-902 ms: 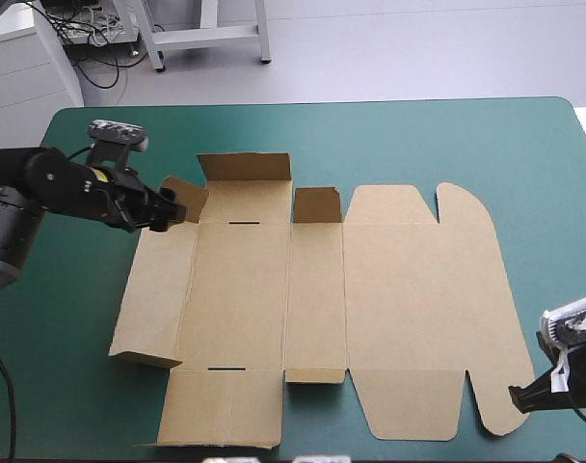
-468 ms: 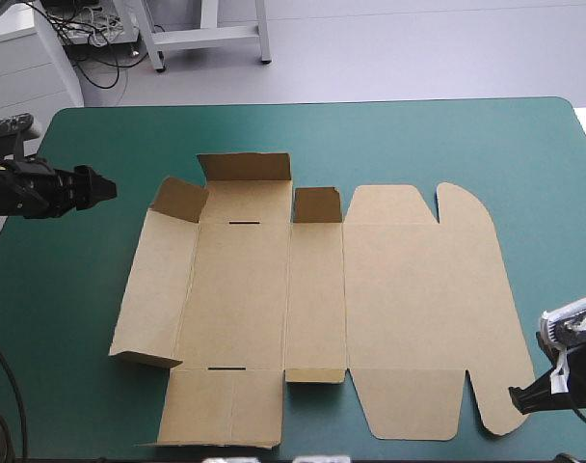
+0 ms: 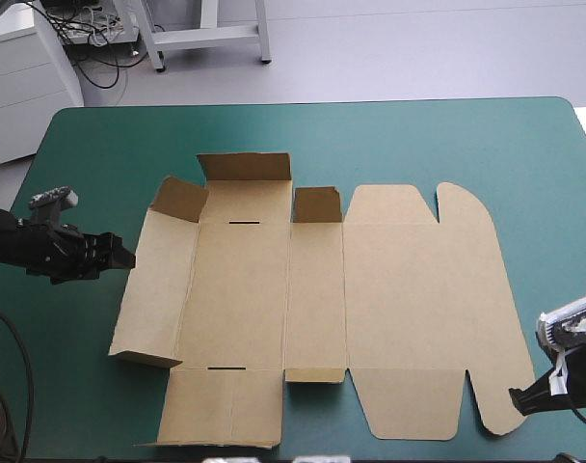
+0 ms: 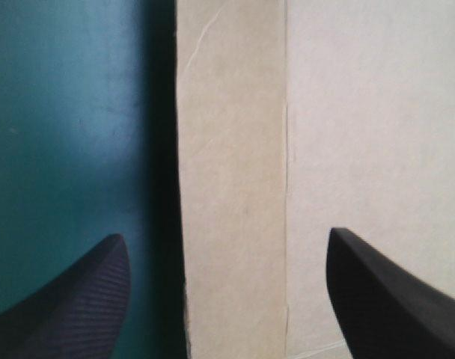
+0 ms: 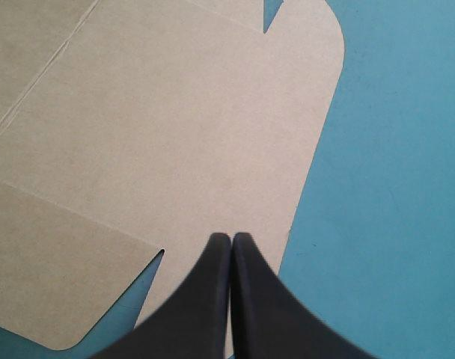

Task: Fold the box

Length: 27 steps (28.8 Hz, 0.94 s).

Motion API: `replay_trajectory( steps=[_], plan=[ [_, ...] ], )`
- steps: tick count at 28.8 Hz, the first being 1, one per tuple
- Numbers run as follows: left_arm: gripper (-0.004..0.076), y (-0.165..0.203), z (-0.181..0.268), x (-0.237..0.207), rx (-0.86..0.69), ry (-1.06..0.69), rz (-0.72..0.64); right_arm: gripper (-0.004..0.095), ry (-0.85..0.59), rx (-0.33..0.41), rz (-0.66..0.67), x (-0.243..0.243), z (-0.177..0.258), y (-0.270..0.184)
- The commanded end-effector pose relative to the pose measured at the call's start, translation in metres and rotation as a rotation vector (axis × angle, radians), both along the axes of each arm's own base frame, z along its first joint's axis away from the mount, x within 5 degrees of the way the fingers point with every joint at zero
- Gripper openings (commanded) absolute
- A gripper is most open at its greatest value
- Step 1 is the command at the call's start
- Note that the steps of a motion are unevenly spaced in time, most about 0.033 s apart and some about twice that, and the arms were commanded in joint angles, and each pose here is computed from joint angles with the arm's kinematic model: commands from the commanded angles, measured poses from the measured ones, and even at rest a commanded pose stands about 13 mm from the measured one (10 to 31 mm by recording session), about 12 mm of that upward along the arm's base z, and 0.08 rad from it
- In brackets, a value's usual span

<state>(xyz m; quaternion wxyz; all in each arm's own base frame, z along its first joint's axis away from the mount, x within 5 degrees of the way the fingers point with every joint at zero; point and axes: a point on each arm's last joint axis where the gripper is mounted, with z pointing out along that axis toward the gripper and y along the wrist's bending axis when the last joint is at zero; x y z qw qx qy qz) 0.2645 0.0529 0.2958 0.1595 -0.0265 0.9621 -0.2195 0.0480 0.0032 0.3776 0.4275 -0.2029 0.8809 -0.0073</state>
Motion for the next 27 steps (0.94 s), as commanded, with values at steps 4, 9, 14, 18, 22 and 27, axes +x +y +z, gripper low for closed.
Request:
replay_trajectory(
  steps=[4,9,14,18,22,27],
  plan=[
    [0.0524,-0.007,-0.02,-0.019,-0.037,0.115,-0.081,-0.0018,-0.079,0.0,0.004,0.004,0.01,0.0],
    [0.0523,-0.016,-0.038,-0.024,-0.129,0.137,-0.105,-0.0018,-0.079,0.0,0.004,0.004,0.01,0.0],
    [0.0523,-0.019,-0.043,-0.026,-0.156,0.119,-0.128,-0.0018,-0.079,0.0,0.004,0.004,0.01,0.0],
    [0.0523,-0.021,-0.043,-0.026,-0.172,0.117,-0.134,-0.0018,-0.077,-0.001,0.004,0.004,0.01,0.0],
    [0.0523,-0.023,-0.045,-0.027,-0.189,0.115,-0.143,-0.0018,-0.077,-0.001,0.004,0.004,0.01,0.0],
    [0.0523,-0.025,-0.048,-0.027,-0.213,0.106,-0.156,-0.0018,-0.077,-0.001,0.004,0.004,0.01,0.0]
  ],
)
